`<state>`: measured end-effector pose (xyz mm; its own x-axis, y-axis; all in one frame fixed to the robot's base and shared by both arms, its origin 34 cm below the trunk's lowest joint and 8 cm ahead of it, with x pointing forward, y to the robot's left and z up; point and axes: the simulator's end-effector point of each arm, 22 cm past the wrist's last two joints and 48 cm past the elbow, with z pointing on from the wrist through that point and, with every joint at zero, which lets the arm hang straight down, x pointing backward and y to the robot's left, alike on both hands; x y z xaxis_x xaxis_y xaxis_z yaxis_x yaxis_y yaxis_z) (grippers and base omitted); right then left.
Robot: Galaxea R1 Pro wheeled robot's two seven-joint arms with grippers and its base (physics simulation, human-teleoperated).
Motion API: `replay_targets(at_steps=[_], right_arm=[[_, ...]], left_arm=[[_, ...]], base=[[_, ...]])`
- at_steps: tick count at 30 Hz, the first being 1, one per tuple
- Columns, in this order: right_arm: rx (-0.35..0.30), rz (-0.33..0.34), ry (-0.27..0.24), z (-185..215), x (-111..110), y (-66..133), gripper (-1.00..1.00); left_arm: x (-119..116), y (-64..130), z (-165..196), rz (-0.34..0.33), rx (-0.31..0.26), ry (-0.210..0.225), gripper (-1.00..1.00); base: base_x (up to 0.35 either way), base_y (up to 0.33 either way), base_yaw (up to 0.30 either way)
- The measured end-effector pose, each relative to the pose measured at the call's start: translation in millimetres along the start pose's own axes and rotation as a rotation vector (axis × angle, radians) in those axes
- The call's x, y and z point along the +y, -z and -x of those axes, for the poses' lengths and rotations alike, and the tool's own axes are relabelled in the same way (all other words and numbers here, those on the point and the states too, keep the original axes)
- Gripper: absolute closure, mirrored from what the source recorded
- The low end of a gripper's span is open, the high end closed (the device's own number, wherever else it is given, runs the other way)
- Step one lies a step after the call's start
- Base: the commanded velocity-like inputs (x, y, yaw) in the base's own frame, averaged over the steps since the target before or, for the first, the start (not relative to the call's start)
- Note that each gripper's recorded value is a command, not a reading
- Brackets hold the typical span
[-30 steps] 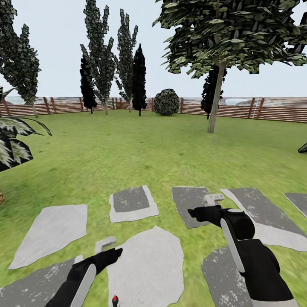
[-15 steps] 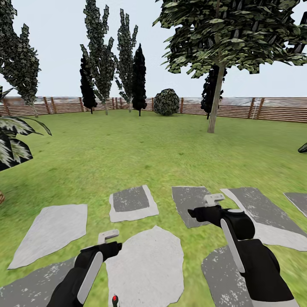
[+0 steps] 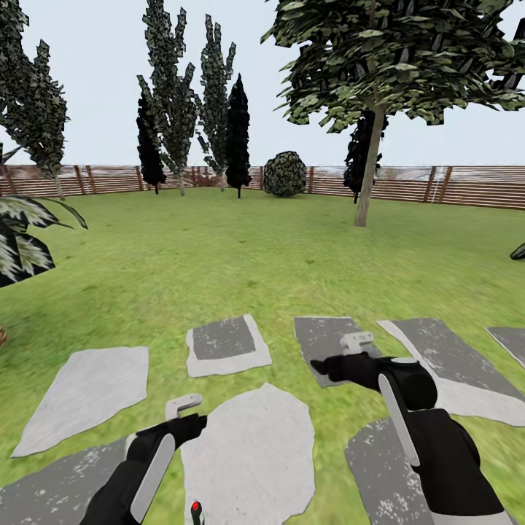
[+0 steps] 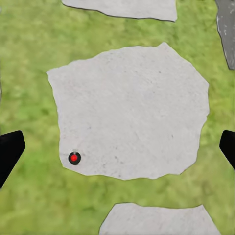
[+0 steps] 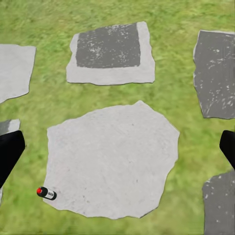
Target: Pick up the pesticide atomizer in the garden and spray insectifuge to fully cover both potted plants in the garden.
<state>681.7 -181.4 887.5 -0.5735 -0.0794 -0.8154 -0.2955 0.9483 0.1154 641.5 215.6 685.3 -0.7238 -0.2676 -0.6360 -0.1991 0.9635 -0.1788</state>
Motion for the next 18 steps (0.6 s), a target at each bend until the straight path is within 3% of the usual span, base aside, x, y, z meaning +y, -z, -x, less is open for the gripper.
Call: replay_targets(at_steps=[18], right_arm=[[-0.001,0.016,-0.003,-28.8,-1.5,-15.6,-1.0]], left_arm=[[6.1,-23.9,-24.7,-0.006,0.001,0.009,-1.0]], base=[[0.0,0.0,0.0]])
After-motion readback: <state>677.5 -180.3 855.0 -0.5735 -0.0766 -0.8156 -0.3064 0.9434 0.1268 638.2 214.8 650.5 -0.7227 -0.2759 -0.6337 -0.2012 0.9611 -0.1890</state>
